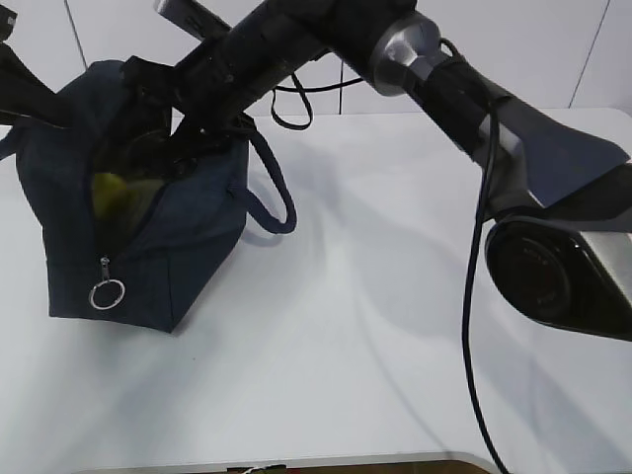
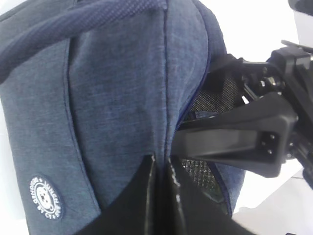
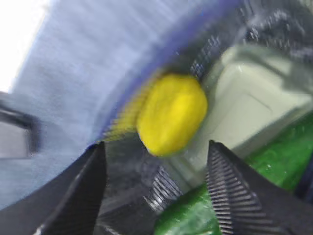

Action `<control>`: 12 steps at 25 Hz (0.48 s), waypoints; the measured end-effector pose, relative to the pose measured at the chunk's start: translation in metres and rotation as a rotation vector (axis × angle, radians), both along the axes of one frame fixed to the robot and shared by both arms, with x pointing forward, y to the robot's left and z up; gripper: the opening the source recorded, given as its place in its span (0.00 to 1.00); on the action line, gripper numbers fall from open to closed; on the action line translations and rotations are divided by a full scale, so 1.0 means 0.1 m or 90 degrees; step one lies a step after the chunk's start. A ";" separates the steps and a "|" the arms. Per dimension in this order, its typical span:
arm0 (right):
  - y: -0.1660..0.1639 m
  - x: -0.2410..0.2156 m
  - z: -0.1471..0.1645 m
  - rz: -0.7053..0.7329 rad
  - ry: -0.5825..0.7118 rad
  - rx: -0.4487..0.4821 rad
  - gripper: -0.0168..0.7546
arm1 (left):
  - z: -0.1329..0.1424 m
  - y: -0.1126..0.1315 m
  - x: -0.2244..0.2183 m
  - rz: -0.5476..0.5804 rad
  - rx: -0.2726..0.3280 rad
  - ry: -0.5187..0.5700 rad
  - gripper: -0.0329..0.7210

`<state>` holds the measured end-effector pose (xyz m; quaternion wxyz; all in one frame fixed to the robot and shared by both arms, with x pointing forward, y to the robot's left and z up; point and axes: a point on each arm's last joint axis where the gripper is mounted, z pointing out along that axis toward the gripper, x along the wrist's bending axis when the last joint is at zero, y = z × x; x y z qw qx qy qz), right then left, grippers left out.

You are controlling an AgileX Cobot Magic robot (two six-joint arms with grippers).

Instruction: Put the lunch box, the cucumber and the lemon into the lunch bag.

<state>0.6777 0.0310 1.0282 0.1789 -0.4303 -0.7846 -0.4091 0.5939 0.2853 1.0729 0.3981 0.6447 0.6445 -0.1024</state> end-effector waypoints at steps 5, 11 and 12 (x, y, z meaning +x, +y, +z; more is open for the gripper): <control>0.00 0.00 0.03 0.000 -0.006 0.003 0.69 | -0.01 0.00 0.00 -0.001 0.006 0.001 0.03; -0.03 -0.05 0.33 0.002 -0.059 0.034 0.69 | -0.03 0.03 -0.01 -0.007 0.030 0.004 0.03; -0.04 -0.07 0.41 0.002 -0.072 0.042 0.69 | -0.03 0.03 -0.01 -0.008 0.033 0.004 0.03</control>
